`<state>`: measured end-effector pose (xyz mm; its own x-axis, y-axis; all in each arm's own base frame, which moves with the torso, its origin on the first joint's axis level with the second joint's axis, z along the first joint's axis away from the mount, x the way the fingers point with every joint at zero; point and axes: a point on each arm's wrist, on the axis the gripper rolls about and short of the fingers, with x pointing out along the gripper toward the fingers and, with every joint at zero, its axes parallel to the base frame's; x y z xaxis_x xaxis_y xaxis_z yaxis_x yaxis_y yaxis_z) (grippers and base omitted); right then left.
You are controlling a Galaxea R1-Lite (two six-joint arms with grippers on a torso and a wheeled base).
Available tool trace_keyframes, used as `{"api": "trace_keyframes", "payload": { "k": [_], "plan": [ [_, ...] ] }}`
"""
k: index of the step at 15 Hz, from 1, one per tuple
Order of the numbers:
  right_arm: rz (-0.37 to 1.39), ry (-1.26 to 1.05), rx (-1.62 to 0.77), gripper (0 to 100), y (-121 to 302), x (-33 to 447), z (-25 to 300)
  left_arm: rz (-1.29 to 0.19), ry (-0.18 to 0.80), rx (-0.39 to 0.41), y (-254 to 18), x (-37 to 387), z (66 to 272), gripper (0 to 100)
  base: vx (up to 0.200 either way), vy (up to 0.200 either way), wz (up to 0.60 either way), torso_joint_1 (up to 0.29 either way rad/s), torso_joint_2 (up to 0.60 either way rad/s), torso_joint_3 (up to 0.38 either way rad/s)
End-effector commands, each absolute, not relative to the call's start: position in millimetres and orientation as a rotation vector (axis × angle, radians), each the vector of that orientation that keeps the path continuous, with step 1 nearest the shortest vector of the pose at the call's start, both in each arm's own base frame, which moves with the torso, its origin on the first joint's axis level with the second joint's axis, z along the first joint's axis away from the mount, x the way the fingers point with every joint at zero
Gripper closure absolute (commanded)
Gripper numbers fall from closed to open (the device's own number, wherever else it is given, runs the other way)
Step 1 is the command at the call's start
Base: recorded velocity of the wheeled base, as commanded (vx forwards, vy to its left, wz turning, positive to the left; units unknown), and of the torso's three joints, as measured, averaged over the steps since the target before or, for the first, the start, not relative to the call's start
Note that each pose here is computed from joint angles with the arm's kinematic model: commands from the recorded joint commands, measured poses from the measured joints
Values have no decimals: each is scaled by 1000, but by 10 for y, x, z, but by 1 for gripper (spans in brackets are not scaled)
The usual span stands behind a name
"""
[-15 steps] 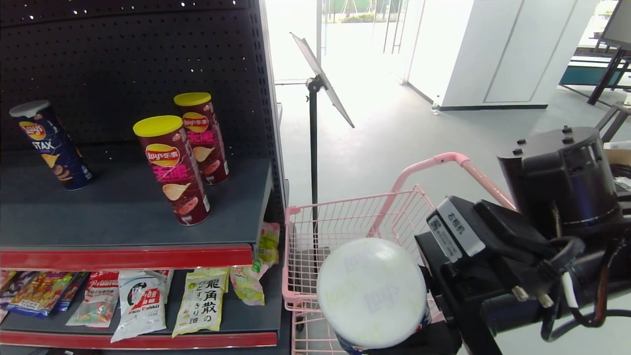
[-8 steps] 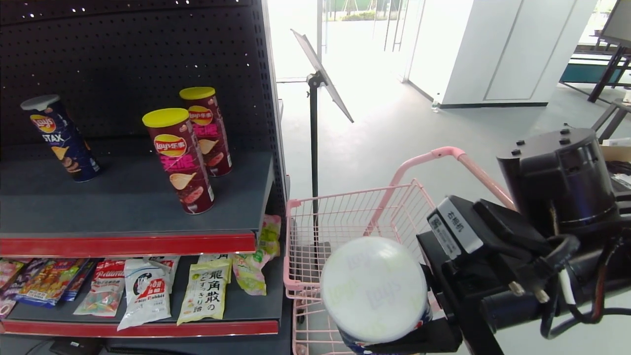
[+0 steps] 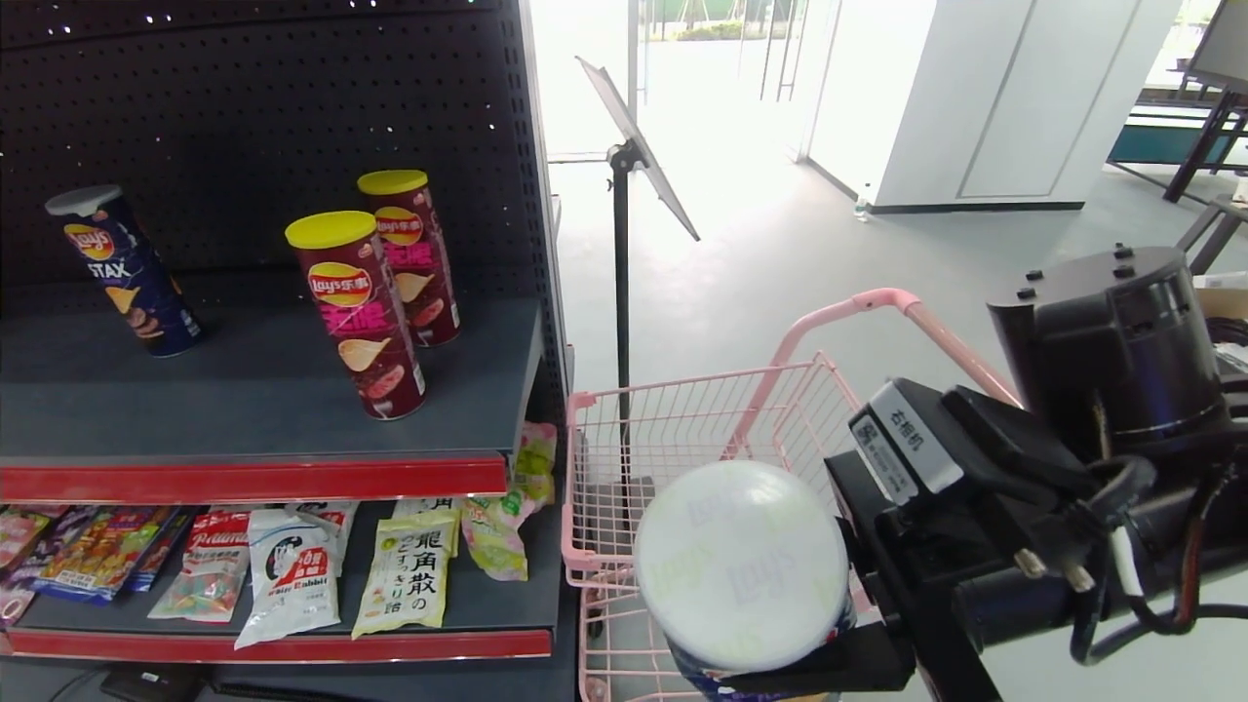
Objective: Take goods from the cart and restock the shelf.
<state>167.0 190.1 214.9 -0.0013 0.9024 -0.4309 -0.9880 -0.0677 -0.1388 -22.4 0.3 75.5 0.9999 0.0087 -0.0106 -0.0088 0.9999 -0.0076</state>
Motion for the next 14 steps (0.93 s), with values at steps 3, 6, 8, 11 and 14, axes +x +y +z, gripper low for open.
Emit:
{"api": "trace_keyframes", "payload": {
  "k": [3, 6, 8, 11, 14],
  "plan": [
    [1588, 231, -470, 100, 1922, 1644, 2147, 9, 12, -8, 3, -223, 754, 0, 0, 200, 0, -2, 5, 1],
    [1589, 232, -473, 100, 1917, 1639, 2138, 9, 12, -8, 3, -223, 754, 0, 0, 200, 0, 7, 1, 1],
    [1590, 234, -474, 100, 1919, 1635, 2134, 9, 12, -8, 3, -223, 754, 0, 0, 200, 0, -2, 0, 5],
    [1589, 232, -474, 100, 1916, 1633, 2138, 9, 12, -8, 3, -223, 754, 0, 0, 200, 0, 4, 5, 4],
    [1593, 228, -474, 100, 1929, 1629, 2146, 9, 12, -8, 3, -223, 754, 0, 0, 200, 0, 1, 1, 1]
  ]
}}
